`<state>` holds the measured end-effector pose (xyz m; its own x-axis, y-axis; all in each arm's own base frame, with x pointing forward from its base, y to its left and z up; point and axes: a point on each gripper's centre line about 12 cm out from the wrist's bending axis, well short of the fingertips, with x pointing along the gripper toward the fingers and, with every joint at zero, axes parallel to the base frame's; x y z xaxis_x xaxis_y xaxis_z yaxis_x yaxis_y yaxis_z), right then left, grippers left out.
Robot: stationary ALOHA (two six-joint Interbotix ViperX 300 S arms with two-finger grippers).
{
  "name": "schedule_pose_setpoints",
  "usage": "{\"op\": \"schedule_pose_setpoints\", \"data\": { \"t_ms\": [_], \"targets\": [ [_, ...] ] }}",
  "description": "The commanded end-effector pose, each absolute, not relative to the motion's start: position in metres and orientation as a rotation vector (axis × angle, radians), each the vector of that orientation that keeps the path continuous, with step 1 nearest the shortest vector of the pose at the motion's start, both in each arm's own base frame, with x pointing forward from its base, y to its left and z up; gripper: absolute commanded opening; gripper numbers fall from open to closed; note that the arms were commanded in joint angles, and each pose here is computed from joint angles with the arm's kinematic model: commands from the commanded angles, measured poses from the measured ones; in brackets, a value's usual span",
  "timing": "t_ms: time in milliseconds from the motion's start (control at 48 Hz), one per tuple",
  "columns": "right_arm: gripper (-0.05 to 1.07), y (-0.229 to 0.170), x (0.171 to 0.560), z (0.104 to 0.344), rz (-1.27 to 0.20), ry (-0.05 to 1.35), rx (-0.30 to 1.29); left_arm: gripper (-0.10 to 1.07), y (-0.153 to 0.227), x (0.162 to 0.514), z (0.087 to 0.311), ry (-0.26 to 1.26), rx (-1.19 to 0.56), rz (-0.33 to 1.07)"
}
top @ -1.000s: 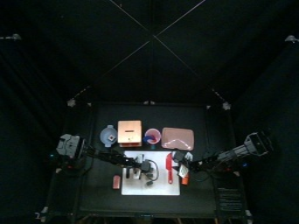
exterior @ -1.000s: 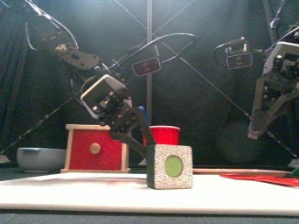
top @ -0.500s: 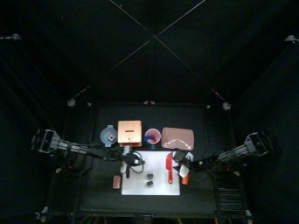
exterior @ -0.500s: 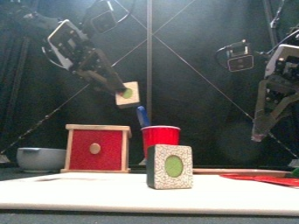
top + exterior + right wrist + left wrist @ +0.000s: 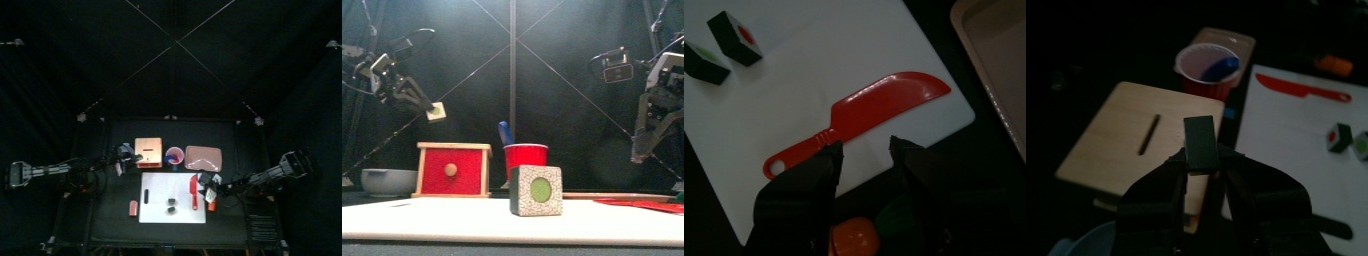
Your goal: Place cut sushi roll into bowl
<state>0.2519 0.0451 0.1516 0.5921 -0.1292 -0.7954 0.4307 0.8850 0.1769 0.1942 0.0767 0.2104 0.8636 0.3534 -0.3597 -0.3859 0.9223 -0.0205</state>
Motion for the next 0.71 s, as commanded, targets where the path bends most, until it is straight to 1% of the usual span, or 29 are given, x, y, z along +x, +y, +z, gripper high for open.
{"op": "schedule_pose_setpoints", "data": {
  "t_ms": [0,208,354,521,604,688],
  "targets": [
    [0.8,0.045,0.254,0.157,-0.328,0.863,0.379,0.6,0.086,0.181,0.214,0.307,-0.129,0.461],
    [0.8,0.045,0.255,0.157,-0.327,0.862,0.378,0.6,0.101,0.156,0.189,0.335,-0.271,0.611],
    [0.8,0.046,0.255,0.158,-0.324,0.861,0.38,0.6,0.107,0.146,0.175,0.38,-0.349,0.676],
    [0.8,0.045,0.255,0.158,-0.325,0.861,0.379,0.6,0.107,0.136,0.159,0.45,-0.404,0.702],
    [0.8,0.046,0.256,0.158,-0.324,0.858,0.377,0.6,0.105,0.134,0.151,0.498,-0.424,0.693],
    [0.8,0.046,0.257,0.16,-0.321,0.854,0.376,0.61,0.105,0.136,0.15,0.521,-0.431,0.685]
  ]
}}
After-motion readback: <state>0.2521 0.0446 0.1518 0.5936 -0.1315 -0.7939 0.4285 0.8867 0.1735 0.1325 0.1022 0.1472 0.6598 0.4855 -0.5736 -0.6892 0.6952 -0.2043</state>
